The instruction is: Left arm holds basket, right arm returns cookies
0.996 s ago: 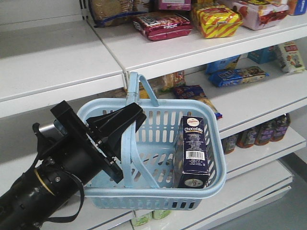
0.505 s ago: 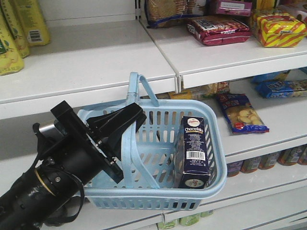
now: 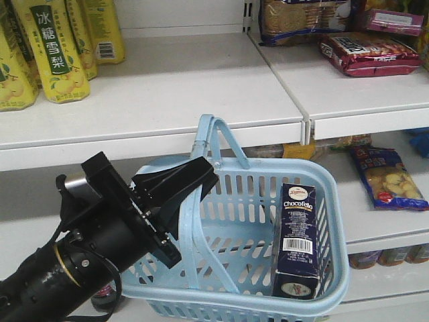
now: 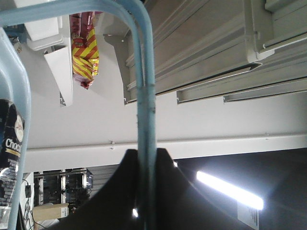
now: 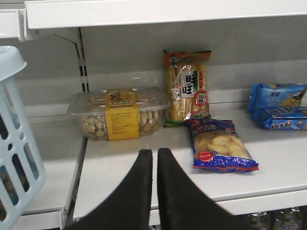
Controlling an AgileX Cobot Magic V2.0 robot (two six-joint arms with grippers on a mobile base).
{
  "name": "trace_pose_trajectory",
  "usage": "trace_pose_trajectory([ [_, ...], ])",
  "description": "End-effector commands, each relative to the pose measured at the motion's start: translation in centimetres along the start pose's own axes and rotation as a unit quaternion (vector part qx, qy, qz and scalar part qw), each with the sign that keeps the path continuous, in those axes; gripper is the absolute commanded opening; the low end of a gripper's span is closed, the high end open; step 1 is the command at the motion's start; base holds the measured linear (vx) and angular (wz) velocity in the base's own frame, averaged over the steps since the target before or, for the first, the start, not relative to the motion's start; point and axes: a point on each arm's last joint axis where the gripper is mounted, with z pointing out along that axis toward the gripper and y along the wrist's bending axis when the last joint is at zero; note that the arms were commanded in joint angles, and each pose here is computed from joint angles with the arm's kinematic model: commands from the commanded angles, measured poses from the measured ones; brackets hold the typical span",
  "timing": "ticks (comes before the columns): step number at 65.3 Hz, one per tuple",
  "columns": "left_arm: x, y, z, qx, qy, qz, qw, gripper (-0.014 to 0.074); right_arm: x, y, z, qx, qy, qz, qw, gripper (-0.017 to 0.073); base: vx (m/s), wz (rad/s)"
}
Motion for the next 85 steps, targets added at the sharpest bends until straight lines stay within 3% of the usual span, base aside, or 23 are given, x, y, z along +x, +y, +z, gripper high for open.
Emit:
trace_pose_trajectory([
  [1,-0.26,-3.08,0.15,0.108,-0.017,-0.005,0.994,0.0000,-0.14,0.00,0.02,0.000,-0.034,-0.006,0.999,-0.0006,0.04,0.20],
  [85,-0.26,-3.08,0.15,0.108,-0.017,-0.005,0.994,0.0000,-0.14,0.00,0.02,0.000,-0.034,-0.006,0.999,-0.0006,0.02,0.11],
])
